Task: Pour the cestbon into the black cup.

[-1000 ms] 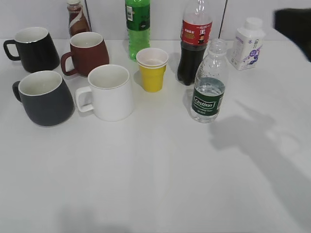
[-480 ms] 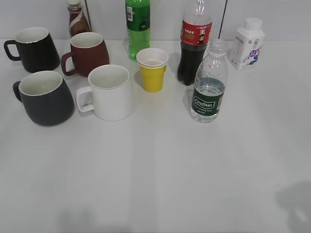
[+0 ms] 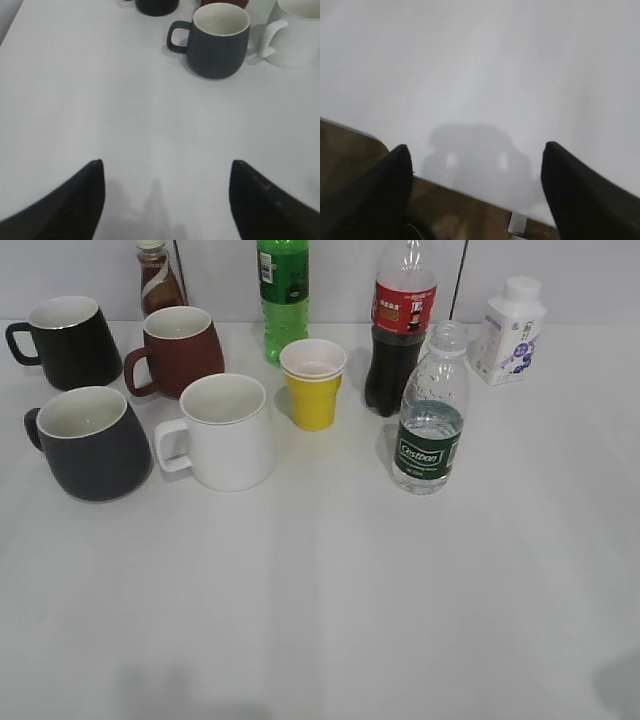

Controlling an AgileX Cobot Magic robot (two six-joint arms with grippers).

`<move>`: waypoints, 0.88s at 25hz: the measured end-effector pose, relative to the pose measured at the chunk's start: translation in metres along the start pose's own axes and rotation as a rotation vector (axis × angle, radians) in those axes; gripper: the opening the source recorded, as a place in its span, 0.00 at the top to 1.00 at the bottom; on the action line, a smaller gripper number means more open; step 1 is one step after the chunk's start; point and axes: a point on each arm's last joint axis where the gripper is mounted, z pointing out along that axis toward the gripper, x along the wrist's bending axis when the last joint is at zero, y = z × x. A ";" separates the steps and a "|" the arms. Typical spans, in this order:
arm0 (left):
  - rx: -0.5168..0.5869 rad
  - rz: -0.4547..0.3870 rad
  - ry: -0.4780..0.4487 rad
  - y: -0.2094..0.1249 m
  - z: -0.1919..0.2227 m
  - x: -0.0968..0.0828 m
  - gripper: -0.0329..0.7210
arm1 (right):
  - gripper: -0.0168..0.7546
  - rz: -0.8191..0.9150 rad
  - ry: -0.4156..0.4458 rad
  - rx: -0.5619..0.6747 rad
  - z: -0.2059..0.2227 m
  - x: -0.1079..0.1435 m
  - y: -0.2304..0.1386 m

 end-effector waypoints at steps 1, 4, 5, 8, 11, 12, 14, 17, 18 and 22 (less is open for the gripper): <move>-0.001 0.000 0.001 0.000 0.000 0.000 0.18 | 0.21 0.000 -0.001 -0.003 0.000 0.000 0.000; -0.002 0.000 0.001 0.000 0.001 0.000 0.19 | 0.23 -0.001 -0.001 -0.010 0.000 0.000 0.001; -0.002 0.001 0.001 0.000 0.001 0.000 0.19 | 0.23 -0.001 -0.001 -0.011 0.000 0.000 0.001; -0.002 0.001 0.001 0.000 0.001 0.000 0.20 | 0.23 -0.001 -0.001 -0.013 0.000 0.000 0.001; -0.002 0.002 0.001 0.000 0.001 0.000 0.20 | 0.23 -0.003 -0.002 -0.016 0.000 0.000 0.002; -0.002 0.002 0.001 0.000 0.001 0.000 0.21 | 0.24 -0.002 -0.002 -0.016 0.000 0.000 0.002; -0.003 0.002 0.001 0.000 0.001 0.000 0.22 | 0.24 0.003 -0.008 -0.019 0.000 0.000 0.001; -0.003 0.002 0.001 0.000 0.001 0.000 0.23 | 0.24 0.037 -0.049 -0.053 -0.005 -0.002 -0.001; -0.003 0.001 0.002 0.000 0.001 0.000 0.23 | 0.24 0.054 -0.073 -0.075 -0.008 -0.002 -0.003; -0.014 -0.007 0.019 -0.001 -0.001 0.000 0.24 | 0.24 0.140 -0.205 -0.174 -0.022 -0.001 -0.013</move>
